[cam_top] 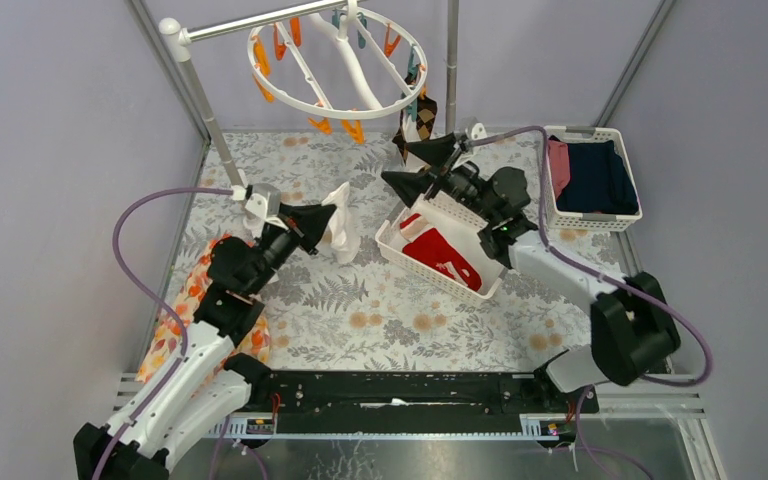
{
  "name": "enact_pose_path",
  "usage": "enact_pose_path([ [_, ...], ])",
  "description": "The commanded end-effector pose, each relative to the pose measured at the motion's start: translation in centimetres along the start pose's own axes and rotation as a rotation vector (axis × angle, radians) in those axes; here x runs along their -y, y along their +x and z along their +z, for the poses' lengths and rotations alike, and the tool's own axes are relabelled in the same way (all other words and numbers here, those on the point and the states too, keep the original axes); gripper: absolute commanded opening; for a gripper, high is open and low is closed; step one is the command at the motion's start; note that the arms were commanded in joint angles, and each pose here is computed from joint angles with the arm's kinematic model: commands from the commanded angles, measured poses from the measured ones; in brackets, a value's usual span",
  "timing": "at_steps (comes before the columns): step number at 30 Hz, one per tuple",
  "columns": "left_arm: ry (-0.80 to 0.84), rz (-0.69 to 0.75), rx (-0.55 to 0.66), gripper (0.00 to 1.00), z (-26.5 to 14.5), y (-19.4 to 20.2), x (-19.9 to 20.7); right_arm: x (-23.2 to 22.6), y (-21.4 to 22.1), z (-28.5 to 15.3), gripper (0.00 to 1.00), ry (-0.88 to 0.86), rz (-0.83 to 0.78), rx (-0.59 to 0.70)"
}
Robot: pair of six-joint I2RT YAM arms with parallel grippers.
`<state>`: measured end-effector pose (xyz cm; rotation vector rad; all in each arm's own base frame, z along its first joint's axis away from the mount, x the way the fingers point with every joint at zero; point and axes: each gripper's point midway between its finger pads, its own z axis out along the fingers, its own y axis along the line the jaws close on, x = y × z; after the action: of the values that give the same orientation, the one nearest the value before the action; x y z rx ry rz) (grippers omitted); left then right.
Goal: Clip the socks to the hanger
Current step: Open the clamp at the hanger.
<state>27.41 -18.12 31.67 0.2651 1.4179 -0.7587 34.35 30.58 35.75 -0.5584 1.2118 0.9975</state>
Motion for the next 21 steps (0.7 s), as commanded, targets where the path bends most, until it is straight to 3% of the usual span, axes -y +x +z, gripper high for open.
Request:
enact_pose_path([
  [1,-0.032,0.013,0.102,0.0,-1.3,-1.4,-0.3,-2.5,-2.5,1.8,0.99,-0.2,-0.111,0.182],
  [14,-0.016,0.004,0.104,0.0,-1.8,-0.9,0.0,-2.2,-3.5,5.1,0.89,-0.233,-0.102,0.244],
  [17,-0.003,-0.002,0.104,0.0,-1.8,-0.7,0.1,-2.7,-3.5,5.4,0.84,-0.217,-0.067,0.186],
  [21,0.002,-0.022,0.117,0.0,-1.3,-0.2,0.0,-4.0,-3.4,6.0,0.9,-0.049,-0.175,0.003],
])
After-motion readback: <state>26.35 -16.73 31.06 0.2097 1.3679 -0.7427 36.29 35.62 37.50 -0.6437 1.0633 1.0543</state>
